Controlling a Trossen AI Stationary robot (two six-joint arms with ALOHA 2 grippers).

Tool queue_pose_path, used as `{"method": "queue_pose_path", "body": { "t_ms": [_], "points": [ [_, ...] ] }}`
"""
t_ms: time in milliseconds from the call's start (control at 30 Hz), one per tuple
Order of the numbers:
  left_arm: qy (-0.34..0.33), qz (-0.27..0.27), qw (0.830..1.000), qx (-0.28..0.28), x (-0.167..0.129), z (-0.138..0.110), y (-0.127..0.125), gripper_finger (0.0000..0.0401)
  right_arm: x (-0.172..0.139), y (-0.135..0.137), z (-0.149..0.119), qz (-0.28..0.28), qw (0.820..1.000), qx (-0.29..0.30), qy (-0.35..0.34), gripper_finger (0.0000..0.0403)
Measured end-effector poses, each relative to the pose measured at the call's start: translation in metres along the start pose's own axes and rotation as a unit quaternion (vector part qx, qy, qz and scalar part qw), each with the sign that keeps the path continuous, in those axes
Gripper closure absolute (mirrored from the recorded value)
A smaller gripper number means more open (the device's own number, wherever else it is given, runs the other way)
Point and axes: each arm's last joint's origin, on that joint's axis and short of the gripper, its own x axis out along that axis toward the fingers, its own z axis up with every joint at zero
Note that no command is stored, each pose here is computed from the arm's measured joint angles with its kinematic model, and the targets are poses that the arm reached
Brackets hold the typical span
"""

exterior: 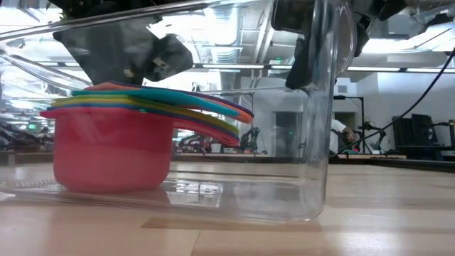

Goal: Nest measuring cups in basket
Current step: Stack the dark blue measuring cup on top of the orange measuring cup into the transparent bin

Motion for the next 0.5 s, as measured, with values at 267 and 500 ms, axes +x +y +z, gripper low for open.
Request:
{"method": "queue_pose_path", "body": {
  "t_ms": [267,500],
  "points": [
    [0.001,-0.004,1.0,0.0,0.0,0.0,0.0,0.0401,-0.002,-0.013,0.003,-0.02,1.0,0.005,0.009,0.0389],
    [0.001,-0.008,1.0,-0.002,0.0,0.0,0.0,0.0401,-0.004,-0.024,0.008,-0.056,0.998,0.002,-0.007,0.0391]
  ]
}}
